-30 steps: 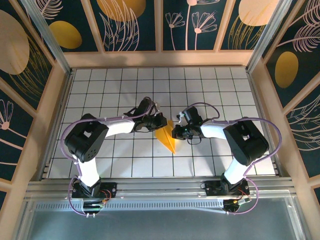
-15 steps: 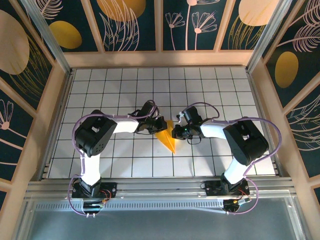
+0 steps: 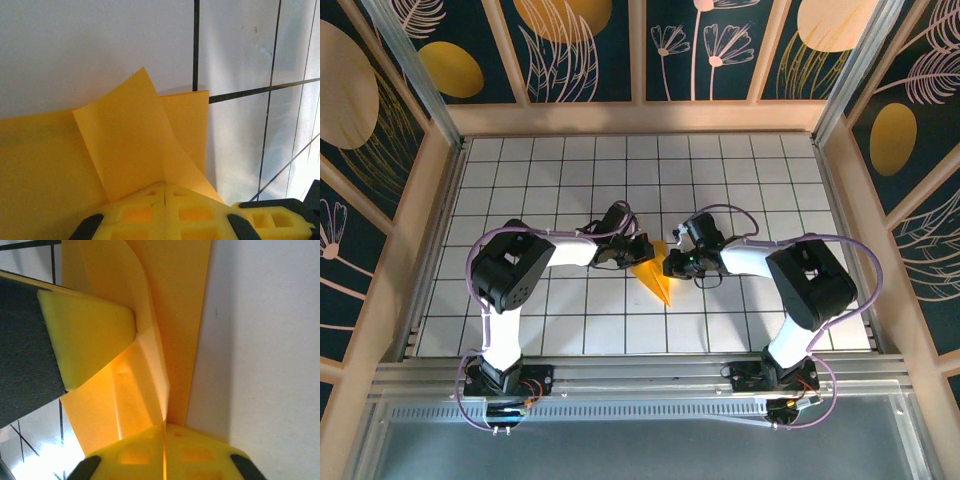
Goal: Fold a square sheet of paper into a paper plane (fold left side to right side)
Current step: Fourth fold the wing at the center of the table.
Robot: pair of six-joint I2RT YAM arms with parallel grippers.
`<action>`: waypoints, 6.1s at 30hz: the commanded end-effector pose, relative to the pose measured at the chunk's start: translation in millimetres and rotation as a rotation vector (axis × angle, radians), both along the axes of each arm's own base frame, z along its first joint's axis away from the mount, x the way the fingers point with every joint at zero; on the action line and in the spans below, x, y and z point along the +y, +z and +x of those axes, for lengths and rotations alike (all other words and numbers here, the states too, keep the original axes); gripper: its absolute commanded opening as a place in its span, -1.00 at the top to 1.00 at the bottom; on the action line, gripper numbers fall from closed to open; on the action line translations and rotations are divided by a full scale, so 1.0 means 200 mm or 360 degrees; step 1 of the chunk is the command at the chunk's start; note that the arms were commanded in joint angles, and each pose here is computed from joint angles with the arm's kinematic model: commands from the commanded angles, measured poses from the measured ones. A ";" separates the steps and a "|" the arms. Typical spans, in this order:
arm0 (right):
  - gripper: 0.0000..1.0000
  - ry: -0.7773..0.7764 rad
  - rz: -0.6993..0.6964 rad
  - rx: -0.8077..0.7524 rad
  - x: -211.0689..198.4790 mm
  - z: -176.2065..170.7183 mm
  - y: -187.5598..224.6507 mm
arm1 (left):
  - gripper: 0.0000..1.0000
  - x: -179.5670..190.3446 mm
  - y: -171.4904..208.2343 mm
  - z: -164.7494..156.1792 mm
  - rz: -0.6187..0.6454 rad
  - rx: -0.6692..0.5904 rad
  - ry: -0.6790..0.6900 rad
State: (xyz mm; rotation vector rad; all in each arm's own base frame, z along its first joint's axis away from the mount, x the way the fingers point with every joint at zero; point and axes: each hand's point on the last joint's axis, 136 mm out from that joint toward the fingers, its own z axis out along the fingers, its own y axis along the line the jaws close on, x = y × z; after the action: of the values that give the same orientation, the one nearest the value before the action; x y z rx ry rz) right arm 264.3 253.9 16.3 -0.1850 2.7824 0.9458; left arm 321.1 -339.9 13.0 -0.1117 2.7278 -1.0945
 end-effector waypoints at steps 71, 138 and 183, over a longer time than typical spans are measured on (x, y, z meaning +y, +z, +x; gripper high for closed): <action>1.00 0.0145 0.0163 0.0307 0.01 -0.43 -0.01 | 1.00 0.12 -0.20 -0.08 0.0206 0.0136 0.0046; 1.00 0.0159 0.0067 0.0447 -0.07 -0.60 -0.10 | 1.00 0.16 -0.26 -0.09 0.0290 0.0186 0.0103; 1.00 -0.0018 0.0236 0.0166 0.04 -0.23 0.04 | 1.00 0.16 -0.25 -0.08 0.0277 0.0178 0.0104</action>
State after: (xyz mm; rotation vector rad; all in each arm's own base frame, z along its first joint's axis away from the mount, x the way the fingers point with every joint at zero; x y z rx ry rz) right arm 215.1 264.9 31.0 -0.1217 2.7831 1.2022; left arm 322.9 -339.0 11.9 -0.1364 2.7330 -1.0753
